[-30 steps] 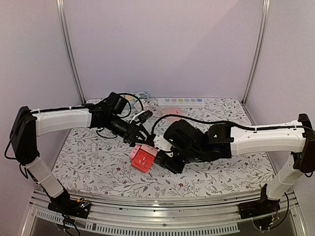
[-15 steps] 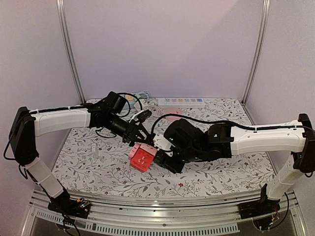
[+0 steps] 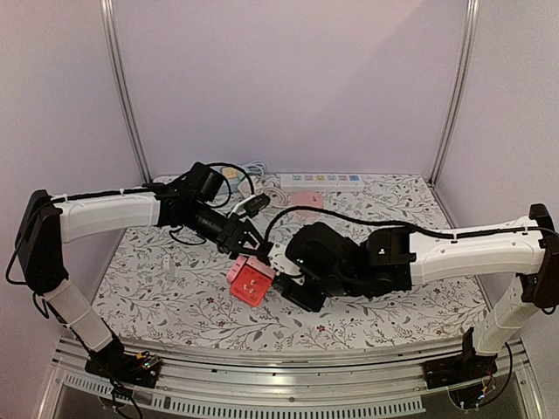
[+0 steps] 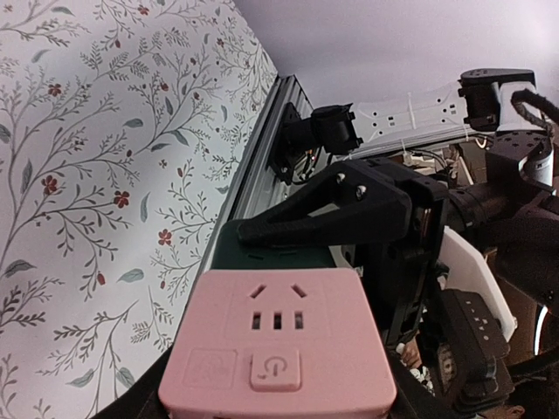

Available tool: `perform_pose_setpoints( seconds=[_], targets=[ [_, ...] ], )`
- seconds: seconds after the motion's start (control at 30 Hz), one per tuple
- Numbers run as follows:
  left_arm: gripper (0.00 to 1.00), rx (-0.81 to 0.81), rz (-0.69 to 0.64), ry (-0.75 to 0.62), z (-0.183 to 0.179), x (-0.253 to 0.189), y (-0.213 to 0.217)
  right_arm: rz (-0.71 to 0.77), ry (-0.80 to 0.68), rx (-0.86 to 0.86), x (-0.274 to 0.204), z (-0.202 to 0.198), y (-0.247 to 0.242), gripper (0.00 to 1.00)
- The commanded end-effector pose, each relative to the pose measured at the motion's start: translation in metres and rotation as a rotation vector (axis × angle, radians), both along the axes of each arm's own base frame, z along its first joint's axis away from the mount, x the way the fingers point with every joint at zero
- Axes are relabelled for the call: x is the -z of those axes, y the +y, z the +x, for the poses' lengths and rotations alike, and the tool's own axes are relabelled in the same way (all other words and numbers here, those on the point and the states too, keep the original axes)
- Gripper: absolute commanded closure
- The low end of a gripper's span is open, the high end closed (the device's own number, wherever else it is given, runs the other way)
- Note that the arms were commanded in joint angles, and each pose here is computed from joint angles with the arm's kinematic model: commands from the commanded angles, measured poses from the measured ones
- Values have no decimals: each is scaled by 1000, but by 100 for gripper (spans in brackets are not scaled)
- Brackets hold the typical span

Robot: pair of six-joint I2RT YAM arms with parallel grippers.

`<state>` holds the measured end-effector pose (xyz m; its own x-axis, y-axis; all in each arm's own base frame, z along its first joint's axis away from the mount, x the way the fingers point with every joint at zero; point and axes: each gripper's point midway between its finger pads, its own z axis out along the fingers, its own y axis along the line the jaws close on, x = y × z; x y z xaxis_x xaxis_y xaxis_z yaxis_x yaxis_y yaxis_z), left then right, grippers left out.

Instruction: Pull the plug off the socket

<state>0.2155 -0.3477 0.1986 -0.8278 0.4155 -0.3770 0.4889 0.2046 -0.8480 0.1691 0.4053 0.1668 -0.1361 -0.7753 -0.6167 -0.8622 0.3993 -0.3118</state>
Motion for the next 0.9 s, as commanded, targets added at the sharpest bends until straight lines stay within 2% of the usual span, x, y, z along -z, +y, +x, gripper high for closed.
perform_pose_setpoints(
  seconds=[0.0, 0.17, 0.5, 0.77, 0.87],
  targets=[
    [94, -119, -51, -191, 45, -29, 13, -113, 39, -126, 12, -40, -11, 66],
    [94, -119, -53, -192, 45, -30, 13, -85, 46, -60, 9, -28, -13, 66],
    [94, -122, -55, -199, 44, -32, 14, 28, 240, 117, 13, 6, -28, 65],
    [94, -126, -48, -205, 45, -30, 15, 52, 270, 66, 10, -2, -20, 64],
    [94, -127, -45, -204, 45, -29, 15, 42, 231, 39, 7, -8, -17, 64]
  ],
)
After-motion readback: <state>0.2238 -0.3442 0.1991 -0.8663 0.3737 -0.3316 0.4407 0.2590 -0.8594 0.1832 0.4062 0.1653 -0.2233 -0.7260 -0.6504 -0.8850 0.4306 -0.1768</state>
